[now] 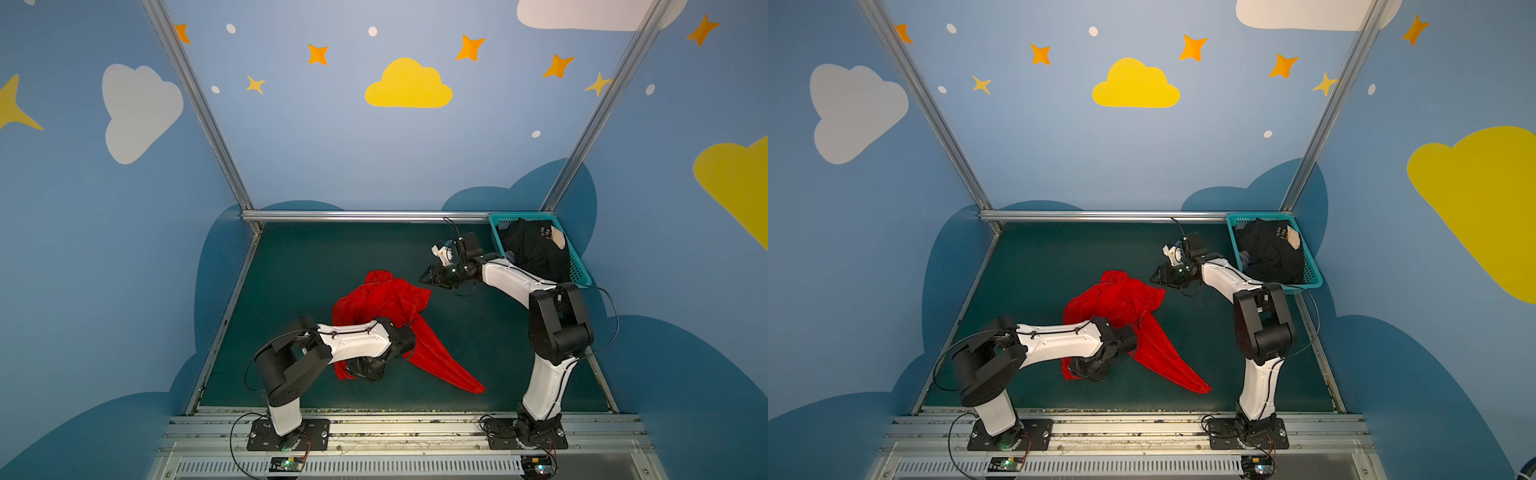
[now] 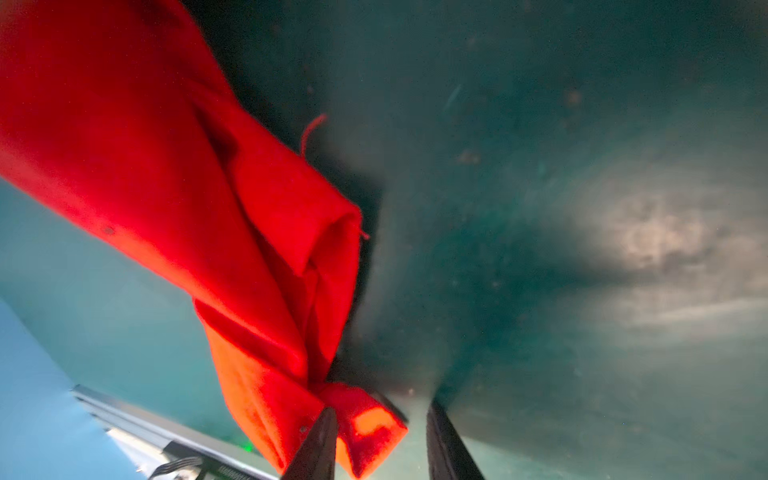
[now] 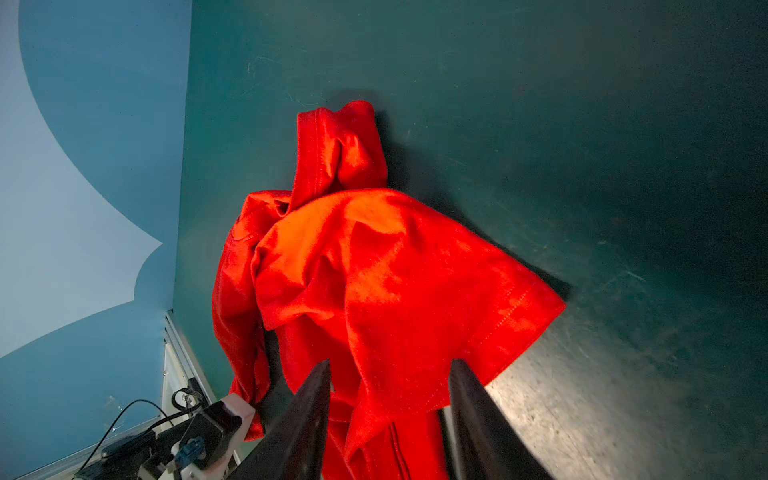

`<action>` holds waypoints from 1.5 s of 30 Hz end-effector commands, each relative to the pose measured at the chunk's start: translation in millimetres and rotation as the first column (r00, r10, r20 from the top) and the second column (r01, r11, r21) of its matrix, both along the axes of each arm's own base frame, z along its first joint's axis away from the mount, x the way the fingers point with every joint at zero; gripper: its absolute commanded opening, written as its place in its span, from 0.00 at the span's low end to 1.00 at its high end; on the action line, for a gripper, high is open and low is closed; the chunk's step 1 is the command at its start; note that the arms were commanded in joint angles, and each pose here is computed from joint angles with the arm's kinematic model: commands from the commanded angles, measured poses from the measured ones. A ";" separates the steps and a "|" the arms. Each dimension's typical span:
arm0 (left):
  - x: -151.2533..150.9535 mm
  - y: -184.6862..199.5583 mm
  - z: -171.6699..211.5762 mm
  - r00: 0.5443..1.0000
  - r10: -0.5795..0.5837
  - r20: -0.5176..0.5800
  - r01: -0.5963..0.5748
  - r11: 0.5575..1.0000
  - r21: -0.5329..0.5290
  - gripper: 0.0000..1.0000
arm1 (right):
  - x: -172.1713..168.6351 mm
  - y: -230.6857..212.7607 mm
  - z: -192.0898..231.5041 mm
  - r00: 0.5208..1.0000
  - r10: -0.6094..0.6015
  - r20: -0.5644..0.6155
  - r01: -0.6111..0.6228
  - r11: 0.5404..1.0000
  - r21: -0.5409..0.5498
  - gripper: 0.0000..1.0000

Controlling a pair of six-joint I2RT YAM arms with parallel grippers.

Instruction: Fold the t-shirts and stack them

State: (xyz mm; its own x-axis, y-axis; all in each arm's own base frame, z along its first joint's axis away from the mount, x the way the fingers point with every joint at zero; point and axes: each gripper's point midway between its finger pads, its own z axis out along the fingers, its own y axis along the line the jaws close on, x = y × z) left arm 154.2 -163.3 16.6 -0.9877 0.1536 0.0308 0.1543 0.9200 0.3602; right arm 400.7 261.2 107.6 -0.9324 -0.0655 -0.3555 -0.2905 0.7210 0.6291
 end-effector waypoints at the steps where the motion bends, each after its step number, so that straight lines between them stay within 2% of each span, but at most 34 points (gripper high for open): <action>1: -21.7 22.9 -20.0 0.996 0.072 -0.057 -0.068 0.996 0.061 0.34 | -4.5 -1.2 14.1 1.000 -0.005 0.009 0.005 1.000 0.017 0.48; 3: -23.6 23.8 -21.8 0.995 0.088 -0.049 -0.086 0.995 0.048 0.30 | -4.7 -2.1 14.3 1.000 -0.008 0.010 0.008 1.000 0.014 0.48; 8: -24.0 26.2 -22.6 0.990 0.137 0.010 -0.137 0.991 0.004 0.06 | -8.4 -0.1 15.1 1.000 -0.005 0.007 0.005 1.000 0.004 0.48; 12: -17.3 20.7 -11.4 0.983 0.157 0.092 -0.153 0.987 -0.058 0.05 | -9.4 2.2 16.8 1.000 -0.001 0.008 0.001 1.000 0.002 0.48; 15: -10.6 15.1 1.9 0.971 0.172 0.164 -0.156 0.982 -0.109 0.16 | -9.8 6.0 18.3 1.000 0.007 0.012 -0.007 1.000 0.002 0.48; 17: -7.2 12.3 9.6 0.962 0.182 0.202 -0.156 0.978 -0.139 0.29 | -10.9 8.4 18.1 1.000 0.013 0.011 -0.013 1.000 0.002 0.48; 20: -5.0 11.9 19.5 0.947 0.199 0.251 -0.161 0.973 -0.164 0.35 | -12.1 11.6 17.9 1.000 0.020 0.010 -0.020 1.000 0.002 0.48; 25: -4.0 12.4 31.5 0.923 0.219 0.318 -0.160 0.966 -0.201 0.36 | -12.8 15.1 16.0 1.000 0.029 0.008 -0.029 1.000 0.002 0.48; 32: -16.4 24.2 19.0 0.914 0.277 0.297 -0.215 0.950 -0.225 0.41 | -12.0 17.1 15.4 1.000 0.031 0.006 -0.031 1.000 0.003 0.48; 37: -14.0 33.9 15.6 0.894 0.296 0.337 -0.240 0.950 -0.199 0.46 | -12.7 18.5 16.0 0.999 0.035 0.007 -0.035 0.999 0.002 0.48; 45: -7.9 39.5 8.9 0.881 0.303 0.364 -0.270 0.953 -0.141 0.39 | -14.2 17.0 17.3 0.999 0.035 0.008 -0.035 0.999 -0.006 0.48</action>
